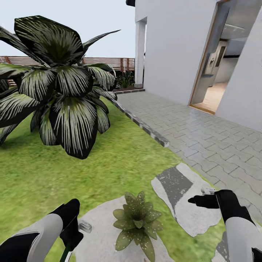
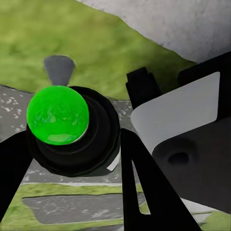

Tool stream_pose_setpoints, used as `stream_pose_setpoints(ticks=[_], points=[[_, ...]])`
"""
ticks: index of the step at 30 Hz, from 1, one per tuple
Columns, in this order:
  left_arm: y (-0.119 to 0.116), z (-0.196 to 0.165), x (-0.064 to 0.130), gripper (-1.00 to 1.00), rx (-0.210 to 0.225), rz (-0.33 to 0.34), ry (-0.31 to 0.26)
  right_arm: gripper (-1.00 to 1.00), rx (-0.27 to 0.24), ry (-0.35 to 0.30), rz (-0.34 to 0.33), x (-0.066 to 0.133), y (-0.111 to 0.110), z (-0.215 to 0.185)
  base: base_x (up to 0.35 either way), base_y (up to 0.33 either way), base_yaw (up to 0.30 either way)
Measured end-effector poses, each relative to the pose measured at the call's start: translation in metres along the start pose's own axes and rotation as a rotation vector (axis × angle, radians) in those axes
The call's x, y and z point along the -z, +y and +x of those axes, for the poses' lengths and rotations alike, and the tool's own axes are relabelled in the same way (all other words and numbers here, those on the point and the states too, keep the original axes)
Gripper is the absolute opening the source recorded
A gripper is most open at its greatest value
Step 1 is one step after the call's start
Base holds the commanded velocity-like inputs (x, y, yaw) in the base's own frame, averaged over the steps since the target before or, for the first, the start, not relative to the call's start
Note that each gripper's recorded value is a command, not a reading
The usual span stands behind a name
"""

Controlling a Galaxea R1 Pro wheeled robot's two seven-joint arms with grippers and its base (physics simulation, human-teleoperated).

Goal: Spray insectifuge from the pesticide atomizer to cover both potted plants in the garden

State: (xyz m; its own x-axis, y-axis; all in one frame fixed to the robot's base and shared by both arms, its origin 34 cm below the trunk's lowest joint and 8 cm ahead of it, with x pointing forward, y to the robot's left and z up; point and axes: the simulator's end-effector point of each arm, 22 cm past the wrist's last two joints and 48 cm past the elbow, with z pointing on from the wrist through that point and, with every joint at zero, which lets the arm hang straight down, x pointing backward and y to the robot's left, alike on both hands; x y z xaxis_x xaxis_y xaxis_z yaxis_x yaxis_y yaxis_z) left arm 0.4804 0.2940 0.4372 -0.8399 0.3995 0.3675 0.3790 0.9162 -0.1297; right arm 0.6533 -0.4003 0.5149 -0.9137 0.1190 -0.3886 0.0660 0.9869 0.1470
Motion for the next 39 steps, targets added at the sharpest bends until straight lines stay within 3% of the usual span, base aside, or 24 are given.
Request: stream_pose_setpoints(ticks=[10,28,39], points=[[0.001,-0.001,0.003,-1.00,-0.001,-0.004,-0.006,1.00,-0.003,-0.005,-0.002,0.003,0.000,-0.002,0.000,0.234,-0.236],[0.001,-0.002,0.007,-1.00,-0.001,-0.008,-0.015,1.00,-0.030,0.022,-0.003,0.006,0.001,0.003,0.004,0.011,-0.275],[0.002,-0.004,0.011,-1.00,-0.001,-0.013,-0.027,1.00,-0.028,0.015,-0.003,0.009,0.002,0.000,0.172,0.074,-0.264]])
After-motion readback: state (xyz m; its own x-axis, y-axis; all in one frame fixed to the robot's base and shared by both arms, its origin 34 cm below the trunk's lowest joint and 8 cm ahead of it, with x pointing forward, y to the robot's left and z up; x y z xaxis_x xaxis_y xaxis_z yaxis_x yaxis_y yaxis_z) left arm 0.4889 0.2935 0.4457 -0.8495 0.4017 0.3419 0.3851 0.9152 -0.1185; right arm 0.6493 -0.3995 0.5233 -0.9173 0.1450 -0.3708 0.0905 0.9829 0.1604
